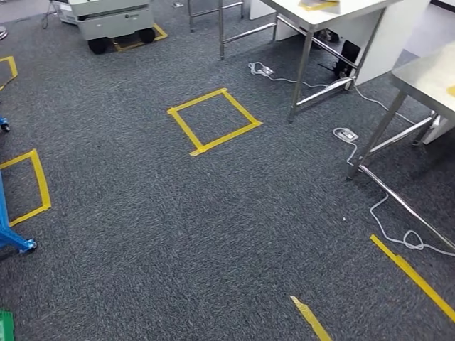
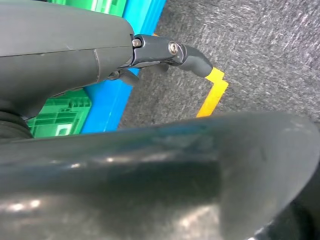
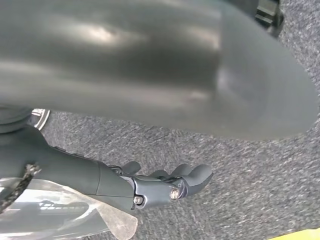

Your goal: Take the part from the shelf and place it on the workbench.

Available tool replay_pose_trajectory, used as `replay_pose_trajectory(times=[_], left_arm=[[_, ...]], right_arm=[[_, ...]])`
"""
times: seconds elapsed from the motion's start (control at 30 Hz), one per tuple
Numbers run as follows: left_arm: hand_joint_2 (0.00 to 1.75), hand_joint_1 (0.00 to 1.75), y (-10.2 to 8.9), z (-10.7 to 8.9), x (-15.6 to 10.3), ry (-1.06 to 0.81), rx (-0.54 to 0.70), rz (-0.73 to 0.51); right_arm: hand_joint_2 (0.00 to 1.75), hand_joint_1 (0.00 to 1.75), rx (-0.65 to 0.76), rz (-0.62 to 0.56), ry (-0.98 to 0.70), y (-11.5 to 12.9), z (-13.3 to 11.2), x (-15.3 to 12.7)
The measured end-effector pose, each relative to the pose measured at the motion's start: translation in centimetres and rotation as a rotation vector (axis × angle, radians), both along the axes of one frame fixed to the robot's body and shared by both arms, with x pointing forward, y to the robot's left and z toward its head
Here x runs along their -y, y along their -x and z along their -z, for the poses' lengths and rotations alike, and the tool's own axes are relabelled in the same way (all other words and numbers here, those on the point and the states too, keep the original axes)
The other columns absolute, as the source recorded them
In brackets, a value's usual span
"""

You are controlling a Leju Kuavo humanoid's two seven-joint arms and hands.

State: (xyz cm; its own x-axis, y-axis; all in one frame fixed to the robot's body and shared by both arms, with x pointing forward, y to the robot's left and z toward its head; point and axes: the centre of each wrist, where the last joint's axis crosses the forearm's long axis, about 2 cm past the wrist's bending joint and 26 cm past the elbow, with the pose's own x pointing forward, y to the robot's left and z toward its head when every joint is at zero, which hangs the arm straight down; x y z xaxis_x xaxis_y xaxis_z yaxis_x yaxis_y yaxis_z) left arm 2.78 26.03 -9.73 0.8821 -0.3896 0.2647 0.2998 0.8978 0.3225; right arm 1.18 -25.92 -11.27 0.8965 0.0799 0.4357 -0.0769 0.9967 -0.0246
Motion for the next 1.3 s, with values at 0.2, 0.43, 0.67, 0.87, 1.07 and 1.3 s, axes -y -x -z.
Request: replay_pose_trajectory(times=[0.2,0.43,0.67,0.87,1.07,1.3], left_arm=[[0.00,0.00,0.4,0.0,0.0,0.018,0.008,-0.026],[0.00,0.00,0.6,0.1,0.1,0.046,0.021,-0.076],[0.00,0.00,0.7,0.1,0.2,0.098,0.033,-0.147],[0.00,0.00,0.5,0.1,0.1,0.103,0.052,-0.169],[0.00,0.00,0.6,0.1,0.1,0.155,0.080,-0.182],[0.00,0.00,0.4,0.1,0.1,0.214,0.135,-0.182]], right_arm=[[0.00,0.00,0.010,0.001,0.017,-0.4,0.0,0.1],[0.00,0.00,0.007,0.005,0.047,0.1,0.1,0.2],[0.00,0.00,0.013,0.006,0.060,0.0,-0.3,0.0],[0.00,0.00,0.006,0.006,0.043,0.3,-0.6,-0.1],[0.00,0.00,0.015,0.004,0.033,0.1,-0.9,-0.1],[0.00,0.00,0.022,0.004,0.012,0.4,-1.3,0.1]])
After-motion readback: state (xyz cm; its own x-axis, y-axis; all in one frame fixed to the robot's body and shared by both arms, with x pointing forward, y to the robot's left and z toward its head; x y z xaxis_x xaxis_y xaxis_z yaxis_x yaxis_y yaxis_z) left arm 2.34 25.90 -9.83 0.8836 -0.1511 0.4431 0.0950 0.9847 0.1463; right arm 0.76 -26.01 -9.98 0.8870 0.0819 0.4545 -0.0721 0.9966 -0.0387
